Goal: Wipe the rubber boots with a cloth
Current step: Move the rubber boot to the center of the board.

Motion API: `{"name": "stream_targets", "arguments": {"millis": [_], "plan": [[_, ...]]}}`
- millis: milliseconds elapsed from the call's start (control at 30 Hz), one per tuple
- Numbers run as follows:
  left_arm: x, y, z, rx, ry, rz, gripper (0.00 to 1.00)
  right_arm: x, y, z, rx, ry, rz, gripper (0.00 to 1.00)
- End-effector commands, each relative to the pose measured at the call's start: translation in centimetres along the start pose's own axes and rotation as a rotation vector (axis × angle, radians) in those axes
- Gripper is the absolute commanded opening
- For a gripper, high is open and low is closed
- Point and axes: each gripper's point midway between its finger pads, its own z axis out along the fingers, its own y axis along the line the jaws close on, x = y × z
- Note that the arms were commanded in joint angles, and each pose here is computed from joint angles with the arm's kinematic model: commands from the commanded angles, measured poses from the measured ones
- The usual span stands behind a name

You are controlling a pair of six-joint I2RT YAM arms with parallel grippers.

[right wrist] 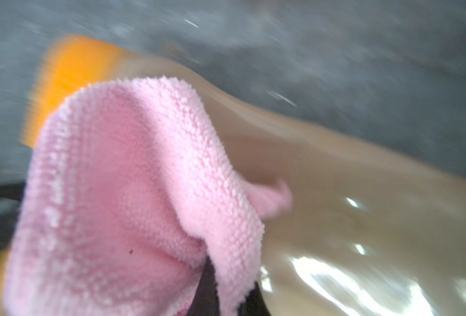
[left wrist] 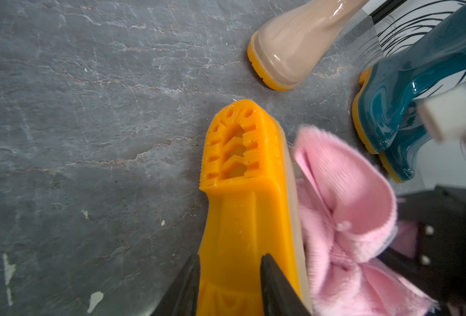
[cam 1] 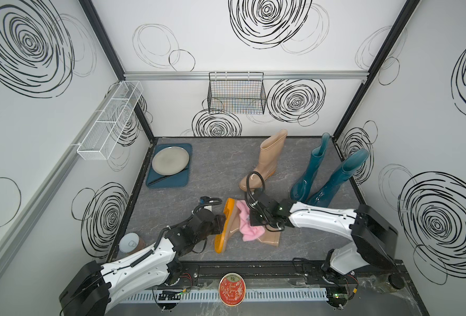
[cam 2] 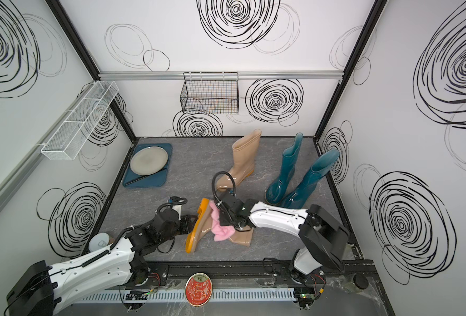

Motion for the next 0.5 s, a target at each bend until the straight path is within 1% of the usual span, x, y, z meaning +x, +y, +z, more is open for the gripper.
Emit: {"name": "stream_targets", "arguments": {"millis": [0,100,167,200,267,300,400,467], "plan": [[0.0,-2.0,-0.4,0.077,0.007,0.028,0.42,-1.9,3.0,1.6,-0.105,0.0,-0.107,0.0],[0.2,-1.7,-0.5,0.071,0.003,0.03,0.42,-0.9,-0.6,3.2,-0.063,0.043,0.004,0.0],[0.3,-1.5,-0.6,0.07,0.002,0.029,0.43,0.4,-4.1,3.1,0.012,0.039,0.078,0.0],[0.4,-1.4,-0.5,0.071,0.004,0.027,0.43,1.5,-6.4,2.5,0.075,0.043,0.121,0.0],[0.5,-1.4,-0.4,0.072,0.006,0.027,0.43,3.3,-9.8,1.0,0.172,0.045,0.172,0.0],[0.5,-1.5,-0.4,0.074,0.01,0.028,0.43,4.5,-12.2,-0.3,0.264,0.037,0.208,0.0],[0.5,-1.7,-0.1,0.082,0.013,0.031,0.44,7.5,-17.5,-3.8,0.44,0.056,0.301,0.0],[0.6,-1.8,0.1,0.085,0.019,0.033,0.44,8.6,-19.0,-5.4,0.472,0.053,0.337,0.0]]}}
